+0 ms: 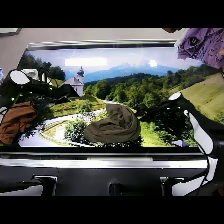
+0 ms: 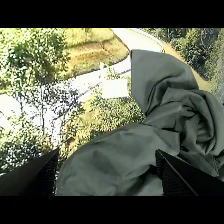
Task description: Fold the clothes and pants, and hang the long-sleeved shirts on hangers.
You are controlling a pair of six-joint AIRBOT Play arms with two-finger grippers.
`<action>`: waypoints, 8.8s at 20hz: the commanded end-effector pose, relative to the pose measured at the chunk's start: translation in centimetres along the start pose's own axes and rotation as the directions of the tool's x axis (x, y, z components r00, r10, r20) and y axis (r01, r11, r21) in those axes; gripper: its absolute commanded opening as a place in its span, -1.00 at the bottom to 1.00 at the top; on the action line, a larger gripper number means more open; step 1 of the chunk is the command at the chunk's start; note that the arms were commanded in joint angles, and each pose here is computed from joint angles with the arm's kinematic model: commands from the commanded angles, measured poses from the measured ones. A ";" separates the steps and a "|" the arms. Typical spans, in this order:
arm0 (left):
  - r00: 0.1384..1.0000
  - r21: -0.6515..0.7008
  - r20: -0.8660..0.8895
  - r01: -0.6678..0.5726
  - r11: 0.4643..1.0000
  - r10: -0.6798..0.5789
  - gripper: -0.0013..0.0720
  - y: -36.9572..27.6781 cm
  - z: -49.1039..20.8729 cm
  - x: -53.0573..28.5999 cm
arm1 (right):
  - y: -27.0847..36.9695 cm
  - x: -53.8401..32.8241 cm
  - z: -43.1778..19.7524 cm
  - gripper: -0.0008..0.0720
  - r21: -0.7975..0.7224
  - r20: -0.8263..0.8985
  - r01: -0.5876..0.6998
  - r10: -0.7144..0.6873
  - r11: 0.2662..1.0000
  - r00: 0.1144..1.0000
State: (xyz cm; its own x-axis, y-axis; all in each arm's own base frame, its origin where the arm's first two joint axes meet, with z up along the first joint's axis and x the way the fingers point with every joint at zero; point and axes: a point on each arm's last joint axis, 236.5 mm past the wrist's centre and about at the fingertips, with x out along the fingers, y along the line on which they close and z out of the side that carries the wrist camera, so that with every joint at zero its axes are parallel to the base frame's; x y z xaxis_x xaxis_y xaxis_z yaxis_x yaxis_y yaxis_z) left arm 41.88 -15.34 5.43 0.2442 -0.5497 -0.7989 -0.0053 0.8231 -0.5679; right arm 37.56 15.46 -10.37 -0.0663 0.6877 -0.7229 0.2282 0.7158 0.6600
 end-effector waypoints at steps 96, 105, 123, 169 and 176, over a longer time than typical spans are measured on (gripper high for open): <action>0.974 -0.235 0.146 -0.135 0.963 0.172 1.00 11.0 7.4 -4.9 | -9.2 -11.3 8.0 0.51 0.021 0.244 0.114 -0.115 0.993 0.963; 0.996 -0.229 0.058 -0.055 0.972 0.070 1.00 14.2 0.2 -1.4 | -7.2 -8.3 7.3 -0.90 -0.037 0.179 0.129 -0.120 0.991 0.976; 0.998 -0.279 0.013 0.069 0.958 -0.068 0.09 13.5 -1.7 10.6 | -1.7 -14.2 6.1 -0.90 -0.112 0.303 0.146 -0.106 0.983 0.947; 0.746 0.182 0.663 -0.086 0.979 -0.058 -0.93 0.6 20.5 -18.8 | 12.1 -32.0 9.9 -0.90 -0.136 0.709 0.144 -0.006 0.980 0.705; 0.879 0.089 0.476 -0.028 0.996 -0.018 -0.93 6.1 22.0 0.7 | 1.9 -16.4 19.3 -0.90 0.016 0.528 0.104 -0.097 0.994 0.844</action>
State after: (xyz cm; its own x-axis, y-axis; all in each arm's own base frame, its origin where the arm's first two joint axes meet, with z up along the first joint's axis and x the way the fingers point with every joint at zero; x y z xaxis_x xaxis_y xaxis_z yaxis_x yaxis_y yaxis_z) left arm 62.04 -5.02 12.66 0.7394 -0.4037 -0.5389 0.1038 0.8591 -0.5012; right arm 56.39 1.57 5.89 0.5015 0.4268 -0.7525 0.1923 0.7931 0.5780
